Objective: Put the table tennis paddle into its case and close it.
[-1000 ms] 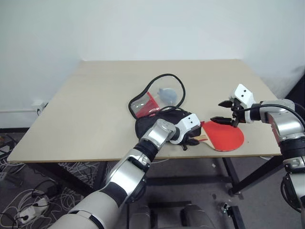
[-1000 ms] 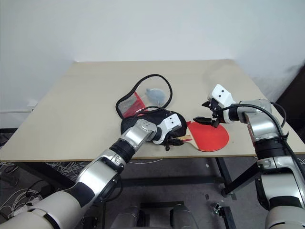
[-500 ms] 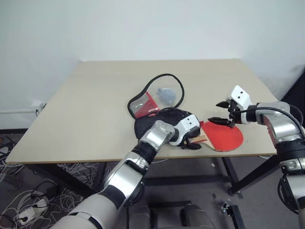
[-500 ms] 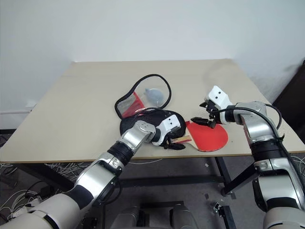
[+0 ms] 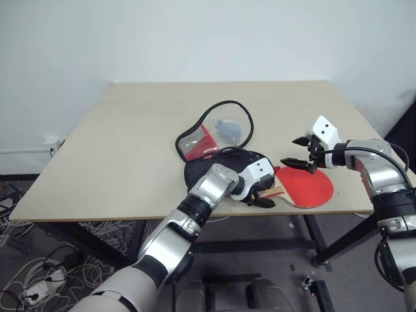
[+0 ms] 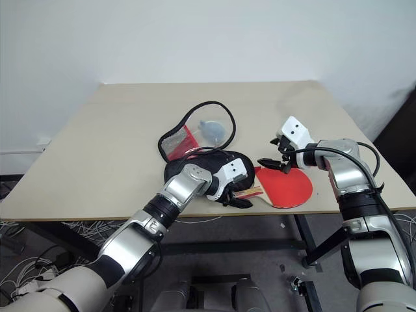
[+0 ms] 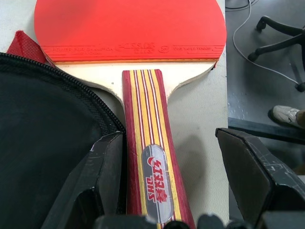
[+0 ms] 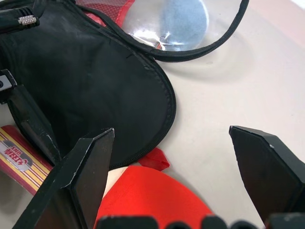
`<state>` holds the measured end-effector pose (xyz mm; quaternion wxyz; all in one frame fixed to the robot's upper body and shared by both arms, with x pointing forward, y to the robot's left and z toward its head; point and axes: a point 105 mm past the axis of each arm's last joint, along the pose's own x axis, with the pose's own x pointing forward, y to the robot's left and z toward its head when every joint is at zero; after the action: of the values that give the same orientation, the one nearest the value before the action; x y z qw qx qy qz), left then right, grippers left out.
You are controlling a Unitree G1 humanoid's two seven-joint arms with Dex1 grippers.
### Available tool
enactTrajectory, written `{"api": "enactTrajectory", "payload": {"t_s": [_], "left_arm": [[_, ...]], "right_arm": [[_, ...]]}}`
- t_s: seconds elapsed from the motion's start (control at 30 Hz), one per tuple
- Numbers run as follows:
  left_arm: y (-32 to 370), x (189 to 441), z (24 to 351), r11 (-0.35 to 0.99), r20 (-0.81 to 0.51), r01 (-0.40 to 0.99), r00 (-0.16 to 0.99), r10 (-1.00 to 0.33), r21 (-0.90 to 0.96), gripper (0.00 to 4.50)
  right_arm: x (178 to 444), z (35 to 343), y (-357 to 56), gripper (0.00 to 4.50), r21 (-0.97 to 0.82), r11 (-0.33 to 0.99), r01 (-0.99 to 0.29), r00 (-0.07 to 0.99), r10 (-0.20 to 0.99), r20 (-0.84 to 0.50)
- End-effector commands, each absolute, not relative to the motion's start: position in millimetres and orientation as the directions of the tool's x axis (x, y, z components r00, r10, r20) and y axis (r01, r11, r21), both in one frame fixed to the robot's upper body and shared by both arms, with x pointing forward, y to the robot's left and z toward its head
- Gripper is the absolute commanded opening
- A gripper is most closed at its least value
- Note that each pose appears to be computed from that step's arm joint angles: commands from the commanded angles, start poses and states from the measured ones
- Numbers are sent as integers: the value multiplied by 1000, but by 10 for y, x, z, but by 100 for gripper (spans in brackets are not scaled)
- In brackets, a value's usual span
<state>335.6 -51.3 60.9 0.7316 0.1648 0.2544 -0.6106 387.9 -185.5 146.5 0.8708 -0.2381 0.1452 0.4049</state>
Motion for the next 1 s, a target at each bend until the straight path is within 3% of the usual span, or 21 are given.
{"api": "enactTrajectory", "payload": {"t_s": [0.03,0.73,1.0], "left_arm": [[-521,3390,662,199,-569,979,143,-809,-37,326],[-156,3878,511,425,-640,889,427,-639,169,326],[-365,3801,770,381,-521,924,341,-783,32,326]], "right_arm": [[3918,1672,-1832,421,-345,562,-752,659,646,-384],[3921,1673,-1813,421,-348,580,-736,676,642,-361],[3929,1652,-1803,421,-343,585,-735,678,643,-357]]}}
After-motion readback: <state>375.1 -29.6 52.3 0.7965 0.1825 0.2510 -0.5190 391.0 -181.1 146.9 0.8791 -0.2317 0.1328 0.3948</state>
